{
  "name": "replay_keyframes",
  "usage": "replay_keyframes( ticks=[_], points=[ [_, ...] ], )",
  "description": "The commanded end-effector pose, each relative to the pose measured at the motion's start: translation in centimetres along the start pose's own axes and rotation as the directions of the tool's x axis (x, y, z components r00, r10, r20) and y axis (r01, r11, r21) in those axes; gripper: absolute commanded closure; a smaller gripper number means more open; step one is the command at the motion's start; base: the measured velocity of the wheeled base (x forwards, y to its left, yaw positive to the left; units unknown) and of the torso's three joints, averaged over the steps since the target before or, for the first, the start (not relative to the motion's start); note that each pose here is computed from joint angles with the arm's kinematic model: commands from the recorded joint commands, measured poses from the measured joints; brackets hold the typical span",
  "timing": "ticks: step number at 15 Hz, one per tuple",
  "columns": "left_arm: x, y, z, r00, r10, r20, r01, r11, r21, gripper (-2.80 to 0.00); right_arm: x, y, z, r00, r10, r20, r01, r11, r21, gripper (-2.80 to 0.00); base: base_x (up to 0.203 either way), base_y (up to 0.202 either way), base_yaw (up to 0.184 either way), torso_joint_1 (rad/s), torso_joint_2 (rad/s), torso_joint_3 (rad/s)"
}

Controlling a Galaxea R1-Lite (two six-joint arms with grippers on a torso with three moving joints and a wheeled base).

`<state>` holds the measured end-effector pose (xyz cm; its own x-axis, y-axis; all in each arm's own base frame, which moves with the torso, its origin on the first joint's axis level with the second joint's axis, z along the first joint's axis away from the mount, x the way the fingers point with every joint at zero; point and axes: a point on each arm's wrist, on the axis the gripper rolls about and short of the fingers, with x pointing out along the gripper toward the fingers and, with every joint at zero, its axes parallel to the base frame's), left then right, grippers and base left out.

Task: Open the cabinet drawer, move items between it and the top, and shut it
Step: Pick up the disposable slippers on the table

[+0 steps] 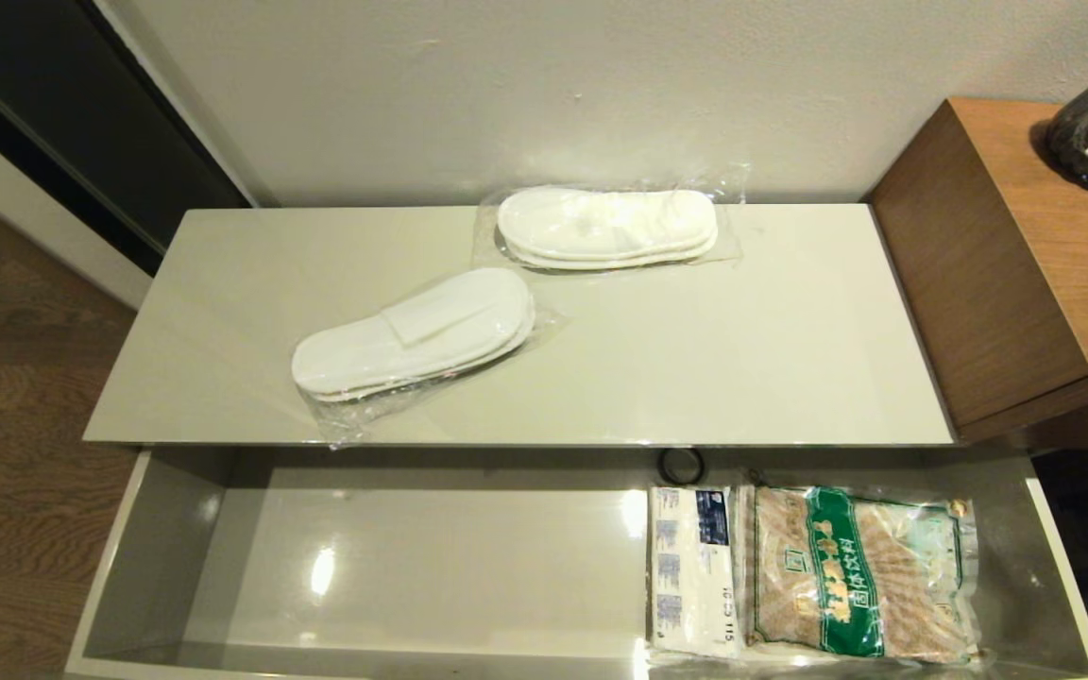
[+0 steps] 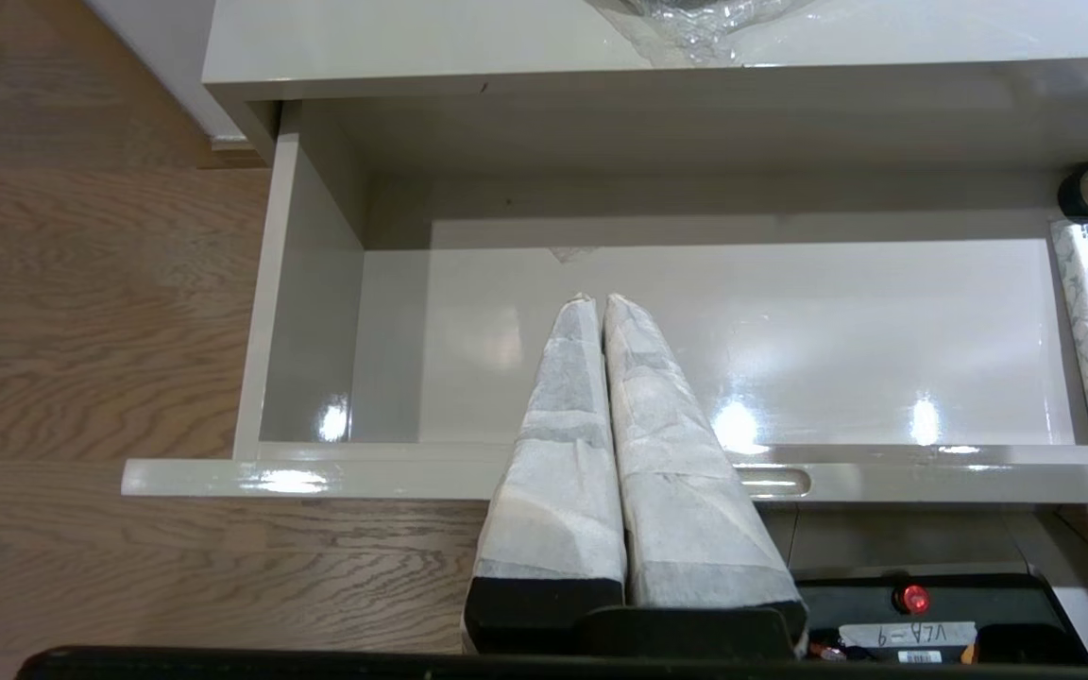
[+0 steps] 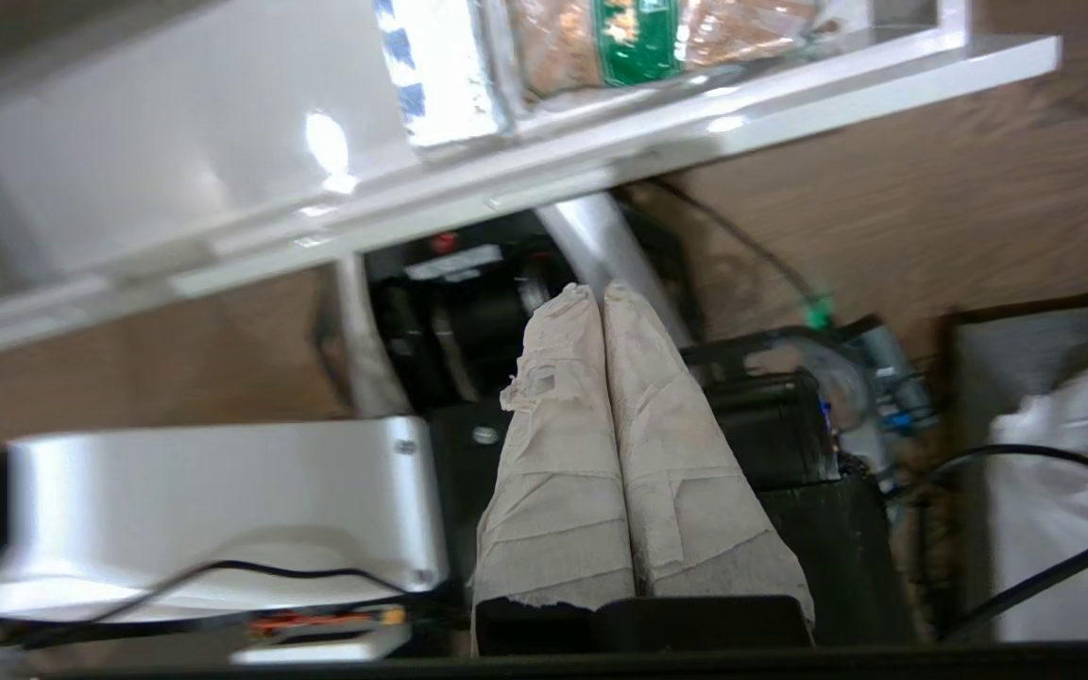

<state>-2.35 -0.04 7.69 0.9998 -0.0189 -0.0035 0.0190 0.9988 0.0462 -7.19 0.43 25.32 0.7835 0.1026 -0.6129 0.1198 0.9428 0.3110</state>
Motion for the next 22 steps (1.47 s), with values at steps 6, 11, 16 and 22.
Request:
replay_keyframes(
  ticks=[6, 11, 16, 22],
  points=[
    [0.0, 0.0, -0.1, 1.000, -0.001, -0.005, 0.001, 1.000, 0.000, 0.00, 2.2, -0.1, -5.0, 0.996, -0.085, 0.024, 0.088, 0.981, -0.173, 0.00, 0.000, 0.000, 0.000, 0.000, 0.00, 0.000],
    [0.0, 0.0, -0.1, 1.000, -0.002, -0.003, 0.002, 1.000, 0.001, 0.00, 3.2, -0.7, -4.4, 0.993, -0.104, 0.047, 0.112, 0.974, -0.198, 0.00, 0.000, 0.000, 0.000, 0.000, 0.00, 0.000],
    [0.0, 0.0, 0.0, 1.000, -0.001, -0.003, 0.001, 1.000, 0.001, 0.00, 4.1, -1.6, -4.9, 0.993, -0.107, 0.048, 0.115, 0.966, -0.231, 0.00, 0.000, 0.000, 0.000, 0.000, 0.00, 0.000],
    [0.0, 0.0, 0.0, 1.000, -0.001, -0.002, 0.001, 1.000, 0.001, 0.00, 7.4, -3.3, -6.9, 0.972, -0.107, 0.211, 0.167, 0.943, -0.288, 0.00, 0.000, 0.000, 0.000, 0.000, 0.00, 0.000]
  ],
)
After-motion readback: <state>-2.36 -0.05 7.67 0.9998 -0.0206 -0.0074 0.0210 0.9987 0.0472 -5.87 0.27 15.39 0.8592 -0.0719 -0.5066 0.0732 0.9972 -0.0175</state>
